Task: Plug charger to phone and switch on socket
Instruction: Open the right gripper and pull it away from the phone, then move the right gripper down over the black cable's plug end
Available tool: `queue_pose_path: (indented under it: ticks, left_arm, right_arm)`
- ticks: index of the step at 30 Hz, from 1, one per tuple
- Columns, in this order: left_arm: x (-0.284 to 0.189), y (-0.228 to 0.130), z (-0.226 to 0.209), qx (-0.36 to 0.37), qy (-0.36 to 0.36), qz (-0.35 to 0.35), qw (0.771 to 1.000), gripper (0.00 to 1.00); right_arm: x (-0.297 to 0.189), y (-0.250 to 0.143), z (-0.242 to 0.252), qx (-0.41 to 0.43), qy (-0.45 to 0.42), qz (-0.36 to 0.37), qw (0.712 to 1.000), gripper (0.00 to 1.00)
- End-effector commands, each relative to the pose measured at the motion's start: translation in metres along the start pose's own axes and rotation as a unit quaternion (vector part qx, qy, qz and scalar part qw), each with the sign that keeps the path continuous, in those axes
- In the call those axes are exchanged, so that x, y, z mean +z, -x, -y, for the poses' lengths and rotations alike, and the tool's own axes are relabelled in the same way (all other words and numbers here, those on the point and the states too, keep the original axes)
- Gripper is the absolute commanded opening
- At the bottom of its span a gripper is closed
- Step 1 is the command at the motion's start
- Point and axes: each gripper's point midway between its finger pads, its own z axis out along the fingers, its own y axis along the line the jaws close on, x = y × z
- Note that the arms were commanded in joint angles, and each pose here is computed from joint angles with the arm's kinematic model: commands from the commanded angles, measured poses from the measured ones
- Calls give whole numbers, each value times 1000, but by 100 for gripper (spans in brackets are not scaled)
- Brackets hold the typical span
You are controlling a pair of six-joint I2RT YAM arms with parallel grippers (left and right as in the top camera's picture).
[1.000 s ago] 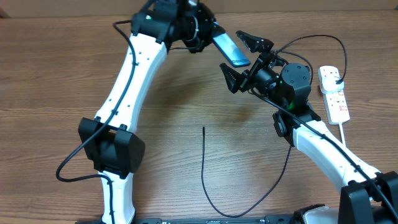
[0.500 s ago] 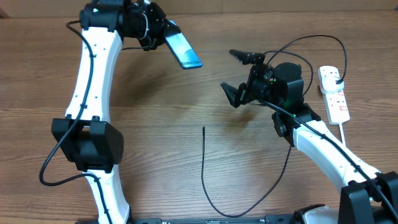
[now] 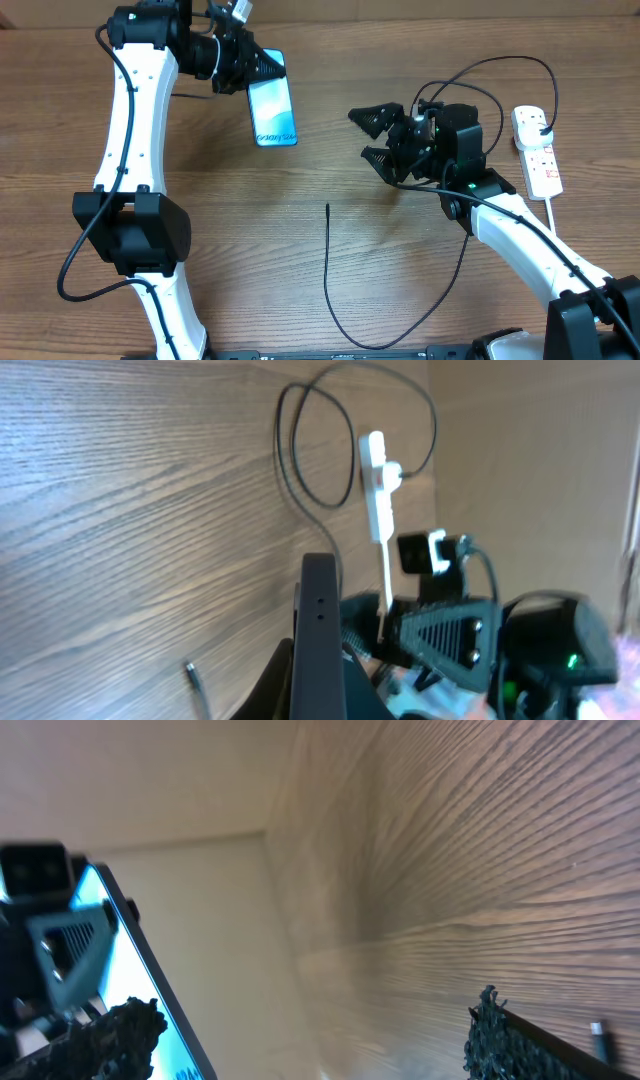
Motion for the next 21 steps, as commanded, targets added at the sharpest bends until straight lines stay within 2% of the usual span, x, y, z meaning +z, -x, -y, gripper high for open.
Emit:
queue_pose_path:
  ticks: [1, 7, 13, 21]
  left_arm:
    - [-3, -5, 2, 95, -6, -7, 995, 4]
    - [-4, -5, -13, 91, 33, -8, 995, 4]
    - [-18, 3, -28, 75, 51, 9, 996, 4]
    - [-47, 11, -41, 35, 33, 38, 998, 4]
  right_arm:
    - [0, -13, -8, -112, 8, -24, 993, 99]
    - [6, -19, 9, -167, -67, -10, 984, 99]
    - [-1, -18, 10, -240, -176, 10, 955, 99]
    - [-1, -32, 26, -274, -243, 7, 931, 100]
